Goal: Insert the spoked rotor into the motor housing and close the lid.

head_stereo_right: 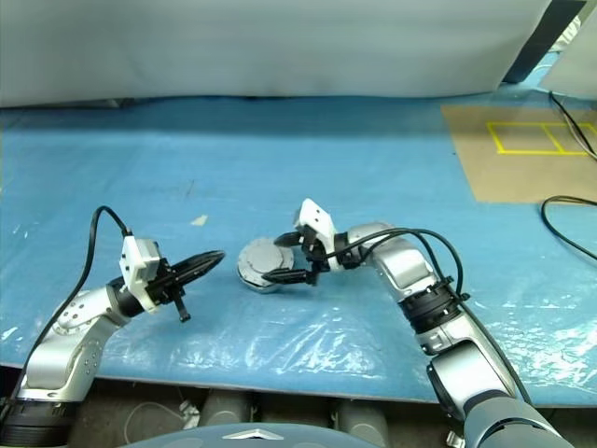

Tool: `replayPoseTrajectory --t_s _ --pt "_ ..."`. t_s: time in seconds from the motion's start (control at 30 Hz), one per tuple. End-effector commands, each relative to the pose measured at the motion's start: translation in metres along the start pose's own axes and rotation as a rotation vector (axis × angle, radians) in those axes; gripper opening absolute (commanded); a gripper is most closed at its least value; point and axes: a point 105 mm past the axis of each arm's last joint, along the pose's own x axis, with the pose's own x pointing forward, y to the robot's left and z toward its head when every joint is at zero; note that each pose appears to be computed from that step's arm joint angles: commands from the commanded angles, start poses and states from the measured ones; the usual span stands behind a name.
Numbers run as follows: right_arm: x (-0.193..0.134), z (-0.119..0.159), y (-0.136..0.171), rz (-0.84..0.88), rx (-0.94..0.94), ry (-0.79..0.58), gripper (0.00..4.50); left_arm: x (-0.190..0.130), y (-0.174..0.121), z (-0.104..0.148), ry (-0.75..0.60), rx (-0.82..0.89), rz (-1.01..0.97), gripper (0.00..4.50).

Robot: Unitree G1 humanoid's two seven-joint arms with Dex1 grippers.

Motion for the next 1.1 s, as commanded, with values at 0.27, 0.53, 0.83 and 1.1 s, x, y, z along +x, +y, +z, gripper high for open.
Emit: replayPoseTrajectory --t_s 0.27,0.53,0.83,1.1 --pt "0.019 -0.001 -0.002 -0.004 -0.11 0.036 4.46 0.002 0.001 0.005 -0.021 0.038 0.011 0.0" --pt "0.017 -0.017 -0.002 -0.007 -0.14 0.088 3.52 0.004 0.0 0.004 -0.023 0.04 0.009 0.0" --pt "0.026 0.005 -0.005 -0.027 -0.128 0.018 2.93 0.003 0.002 0.005 -0.027 0.041 0.032 0.0" --pt "0.034 0.016 -0.001 -0.012 -0.133 0.012 2.93 0.004 0.0 0.003 -0.031 0.03 0.04 0.0"
